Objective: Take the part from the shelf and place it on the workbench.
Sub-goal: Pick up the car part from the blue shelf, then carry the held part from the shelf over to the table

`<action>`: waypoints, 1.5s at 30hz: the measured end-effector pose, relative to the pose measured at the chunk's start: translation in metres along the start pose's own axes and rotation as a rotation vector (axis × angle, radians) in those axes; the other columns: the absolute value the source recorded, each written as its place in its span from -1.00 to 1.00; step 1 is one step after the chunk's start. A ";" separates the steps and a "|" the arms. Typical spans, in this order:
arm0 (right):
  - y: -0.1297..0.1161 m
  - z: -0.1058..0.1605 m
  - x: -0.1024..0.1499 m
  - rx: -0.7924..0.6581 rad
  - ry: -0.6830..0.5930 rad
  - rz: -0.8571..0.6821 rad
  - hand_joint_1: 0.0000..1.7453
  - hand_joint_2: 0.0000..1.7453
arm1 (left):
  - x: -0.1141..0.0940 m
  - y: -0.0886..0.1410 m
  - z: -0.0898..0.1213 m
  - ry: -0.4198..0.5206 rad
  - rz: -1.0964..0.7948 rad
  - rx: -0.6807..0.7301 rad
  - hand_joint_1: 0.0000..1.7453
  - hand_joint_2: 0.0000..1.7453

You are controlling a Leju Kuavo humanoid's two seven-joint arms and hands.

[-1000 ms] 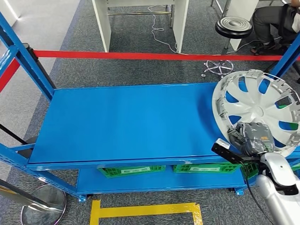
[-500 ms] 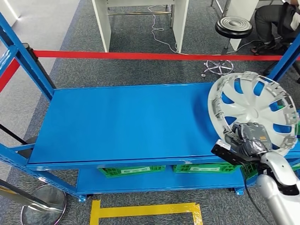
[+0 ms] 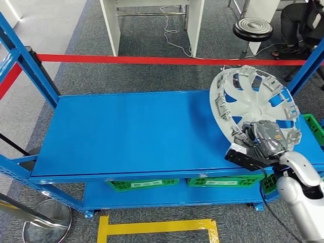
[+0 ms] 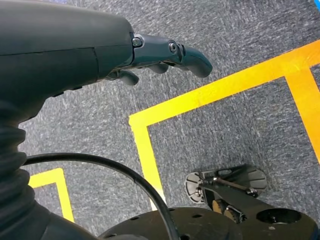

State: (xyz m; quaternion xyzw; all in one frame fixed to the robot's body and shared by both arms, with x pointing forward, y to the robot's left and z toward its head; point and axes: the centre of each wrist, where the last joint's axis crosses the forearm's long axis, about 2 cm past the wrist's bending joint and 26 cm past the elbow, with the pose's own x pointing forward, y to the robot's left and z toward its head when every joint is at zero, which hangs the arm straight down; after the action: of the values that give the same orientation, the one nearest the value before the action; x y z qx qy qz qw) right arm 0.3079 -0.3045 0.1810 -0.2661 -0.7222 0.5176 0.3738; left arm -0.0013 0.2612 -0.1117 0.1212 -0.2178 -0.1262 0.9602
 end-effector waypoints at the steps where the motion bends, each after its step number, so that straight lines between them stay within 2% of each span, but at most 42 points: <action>1: -0.001 0.000 -0.001 0.005 -0.002 0.001 1.00 1.00 | 0.000 0.000 0.000 0.000 0.003 0.000 -1.00 1.00; 27: -0.005 0.005 -0.008 0.076 -0.018 0.048 1.00 1.00 | -0.001 0.000 0.000 -0.008 0.041 -0.003 -1.00 1.00; 33: -0.004 0.005 -0.007 0.083 0.004 0.067 1.00 1.00 | -0.003 0.002 0.000 0.021 0.065 0.053 -1.00 1.00; 45: -0.007 0.008 -0.010 0.090 0.018 0.127 1.00 1.00 | -0.004 0.005 0.000 0.034 0.118 0.071 -1.00 1.00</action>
State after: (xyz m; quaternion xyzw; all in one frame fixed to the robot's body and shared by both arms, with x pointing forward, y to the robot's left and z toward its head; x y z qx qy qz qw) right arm 0.3067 -0.3188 0.1831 -0.2991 -0.6764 0.5697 0.3584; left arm -0.0040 0.2672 -0.1119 0.1441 -0.2128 -0.0596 0.9646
